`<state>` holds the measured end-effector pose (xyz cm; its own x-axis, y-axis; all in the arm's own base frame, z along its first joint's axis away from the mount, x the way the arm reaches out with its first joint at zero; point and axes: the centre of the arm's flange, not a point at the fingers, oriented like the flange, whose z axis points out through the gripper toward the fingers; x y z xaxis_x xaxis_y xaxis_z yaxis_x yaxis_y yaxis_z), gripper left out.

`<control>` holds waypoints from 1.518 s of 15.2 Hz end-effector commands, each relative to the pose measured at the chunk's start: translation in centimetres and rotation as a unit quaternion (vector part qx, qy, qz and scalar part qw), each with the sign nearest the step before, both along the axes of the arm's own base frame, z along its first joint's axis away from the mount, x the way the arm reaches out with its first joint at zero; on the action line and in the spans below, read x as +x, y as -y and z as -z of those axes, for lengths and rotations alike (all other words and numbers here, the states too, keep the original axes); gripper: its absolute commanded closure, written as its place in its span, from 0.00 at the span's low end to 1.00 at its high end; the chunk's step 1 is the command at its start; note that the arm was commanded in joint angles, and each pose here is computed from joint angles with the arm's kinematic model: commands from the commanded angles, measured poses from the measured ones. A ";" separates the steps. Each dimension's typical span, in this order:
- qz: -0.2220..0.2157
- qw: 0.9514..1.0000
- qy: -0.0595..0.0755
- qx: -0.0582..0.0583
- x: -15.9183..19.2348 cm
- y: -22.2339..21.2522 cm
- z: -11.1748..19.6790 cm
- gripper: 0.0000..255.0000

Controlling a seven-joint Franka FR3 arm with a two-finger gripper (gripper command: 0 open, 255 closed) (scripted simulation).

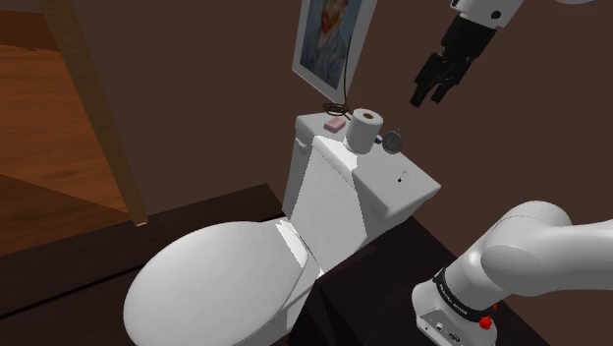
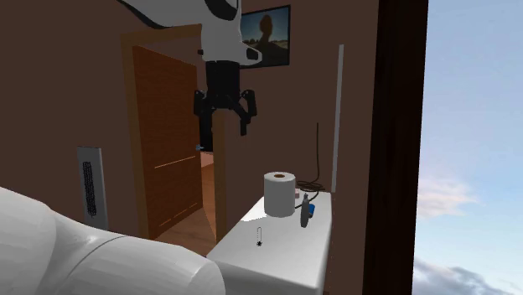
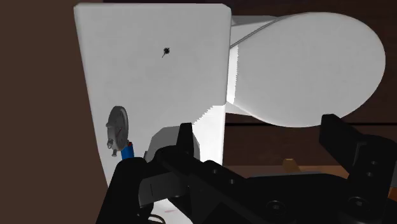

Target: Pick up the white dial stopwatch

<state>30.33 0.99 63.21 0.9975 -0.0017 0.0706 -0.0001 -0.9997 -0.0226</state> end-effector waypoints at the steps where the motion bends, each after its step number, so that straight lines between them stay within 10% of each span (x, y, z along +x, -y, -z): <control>1: 0.000 1.000 0.000 0.000 0.0 0.0 0.0 0.00; 23: 0.040 0.998 0.038 -0.024 8.7 18.1 18.2 0.00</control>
<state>38.72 -16.74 45.73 0.9867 -0.0747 0.1445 -0.0786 -0.9967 0.0212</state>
